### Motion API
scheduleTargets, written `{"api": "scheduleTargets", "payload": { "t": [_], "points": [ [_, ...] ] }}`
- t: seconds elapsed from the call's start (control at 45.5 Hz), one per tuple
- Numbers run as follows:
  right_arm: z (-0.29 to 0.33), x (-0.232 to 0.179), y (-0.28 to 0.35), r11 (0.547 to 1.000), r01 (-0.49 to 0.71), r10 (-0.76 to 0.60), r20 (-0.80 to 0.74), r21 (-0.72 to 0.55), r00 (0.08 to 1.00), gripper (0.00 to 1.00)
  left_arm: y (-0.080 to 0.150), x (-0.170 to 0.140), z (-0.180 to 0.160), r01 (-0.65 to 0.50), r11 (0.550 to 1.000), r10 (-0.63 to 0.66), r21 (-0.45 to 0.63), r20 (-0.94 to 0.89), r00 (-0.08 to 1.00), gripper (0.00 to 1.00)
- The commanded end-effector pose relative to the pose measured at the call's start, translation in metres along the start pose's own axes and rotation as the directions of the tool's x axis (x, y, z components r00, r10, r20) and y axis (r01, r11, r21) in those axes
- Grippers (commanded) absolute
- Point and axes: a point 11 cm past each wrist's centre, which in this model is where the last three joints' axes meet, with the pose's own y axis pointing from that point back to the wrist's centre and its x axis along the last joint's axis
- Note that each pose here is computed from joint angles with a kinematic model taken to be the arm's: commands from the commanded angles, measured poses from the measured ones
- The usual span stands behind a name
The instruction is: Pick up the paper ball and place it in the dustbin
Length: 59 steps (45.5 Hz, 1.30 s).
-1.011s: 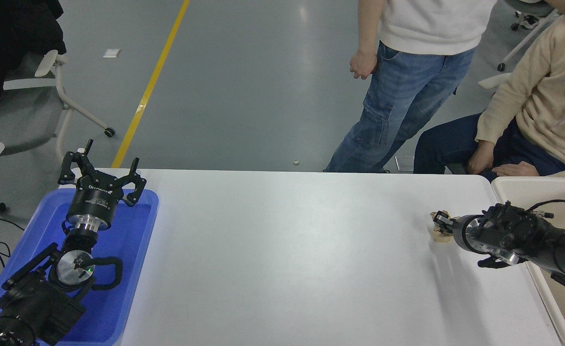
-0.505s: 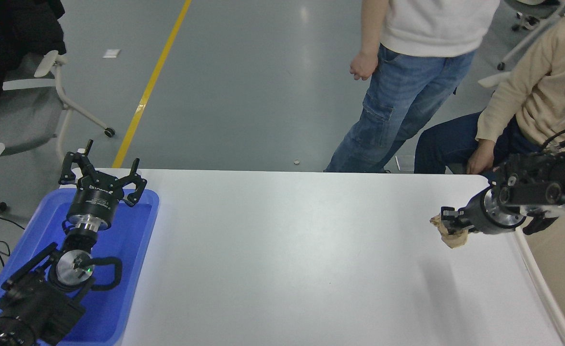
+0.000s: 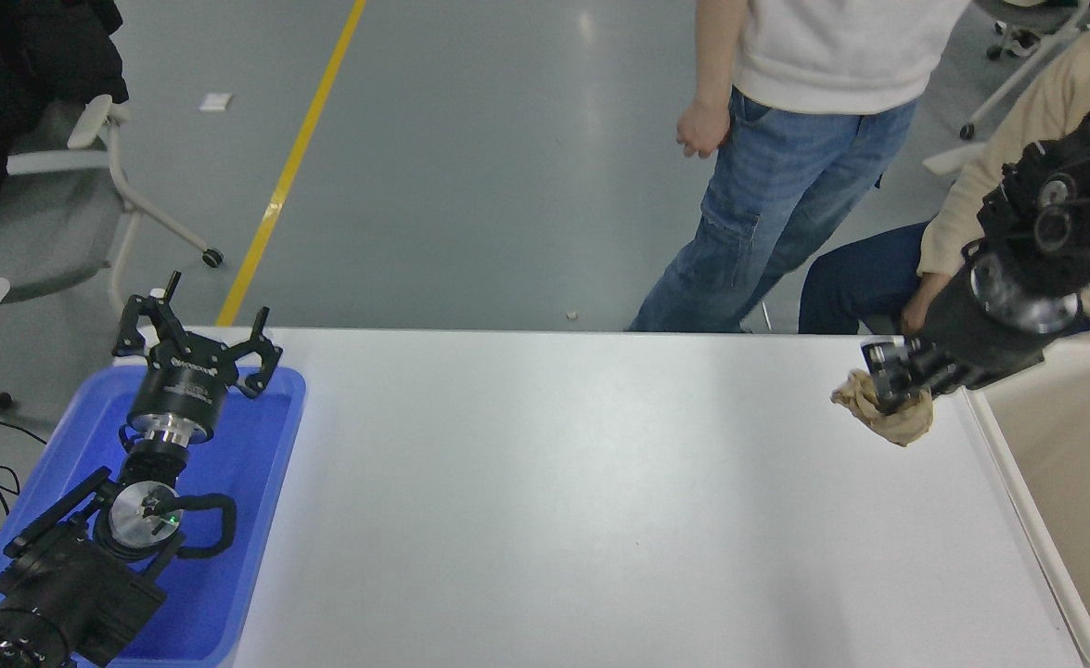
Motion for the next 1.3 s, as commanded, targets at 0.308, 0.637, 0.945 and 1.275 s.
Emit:
{"api": "scheduleTargets", "payload": {
  "t": [0.308,0.637,0.945,1.275],
  "points": [
    [-0.003,0.009,0.071,0.992,-0.124,0.125,-0.012,0.012,0.992,0.0,0.0,0.0,0.0,0.0,1.0,0.0,0.0,0.0,1.0,1.0],
    [0.062,-0.01,0.06,0.995,-0.087,0.094,0.158,-0.046,0.983,0.0,0.0,0.0,0.0,-0.001,1.0,0.001,0.0,0.001,1.0,1.0],
    [0.167,-0.04,0.047,0.987,-0.1,0.143,0.388,-0.128,0.911,0.0,0.0,0.0,0.0,-0.003,1.0,0.003,0.0,0.001,1.0,1.0],
    [0.259,-0.063,-0.022,0.973,-0.036,0.161,0.559,-0.228,0.813,0.0,0.0,0.001,0.0,-0.004,1.0,0.004,0.0,0.0,1.0,1.0]
  ]
}}
